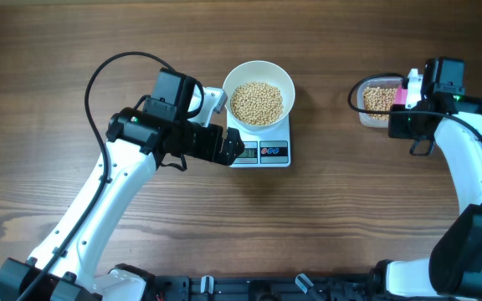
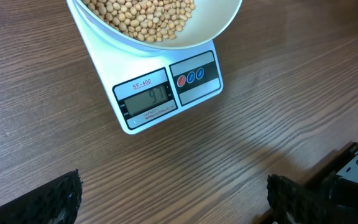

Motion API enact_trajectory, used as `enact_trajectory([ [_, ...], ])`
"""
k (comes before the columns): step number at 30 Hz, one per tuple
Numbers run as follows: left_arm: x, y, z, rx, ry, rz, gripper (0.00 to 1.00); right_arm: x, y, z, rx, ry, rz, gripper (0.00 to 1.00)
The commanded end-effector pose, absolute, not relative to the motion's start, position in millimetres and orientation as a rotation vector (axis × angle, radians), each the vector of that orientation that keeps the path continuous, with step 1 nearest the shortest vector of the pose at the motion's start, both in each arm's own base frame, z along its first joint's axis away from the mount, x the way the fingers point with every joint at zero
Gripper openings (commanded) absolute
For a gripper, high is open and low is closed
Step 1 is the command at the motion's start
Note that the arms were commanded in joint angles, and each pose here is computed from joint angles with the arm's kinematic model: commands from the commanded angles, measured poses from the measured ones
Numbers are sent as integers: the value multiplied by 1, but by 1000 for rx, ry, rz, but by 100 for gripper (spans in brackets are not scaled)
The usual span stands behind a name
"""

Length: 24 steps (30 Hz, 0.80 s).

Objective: Scoop item into bowl and weigh 150g on scale
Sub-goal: 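Move the empty scoop back into the soybean tub, then scoop a third load of soybeans and lift the scoop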

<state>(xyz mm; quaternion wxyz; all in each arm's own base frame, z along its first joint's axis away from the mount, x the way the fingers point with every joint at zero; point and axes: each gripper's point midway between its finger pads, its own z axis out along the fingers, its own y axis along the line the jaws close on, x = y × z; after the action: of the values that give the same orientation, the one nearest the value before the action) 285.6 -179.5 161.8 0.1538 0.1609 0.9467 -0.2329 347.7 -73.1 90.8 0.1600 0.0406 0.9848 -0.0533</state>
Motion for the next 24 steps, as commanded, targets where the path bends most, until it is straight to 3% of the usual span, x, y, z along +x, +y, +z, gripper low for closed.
enact_trajectory([
  [1,287,-181,163,484,2704,-677,100,344,-73,82,150,2840,-160,4],
  [24,287,-181,163,484,2704,-676,100,338,-39,73,118,2860,117,4],
])
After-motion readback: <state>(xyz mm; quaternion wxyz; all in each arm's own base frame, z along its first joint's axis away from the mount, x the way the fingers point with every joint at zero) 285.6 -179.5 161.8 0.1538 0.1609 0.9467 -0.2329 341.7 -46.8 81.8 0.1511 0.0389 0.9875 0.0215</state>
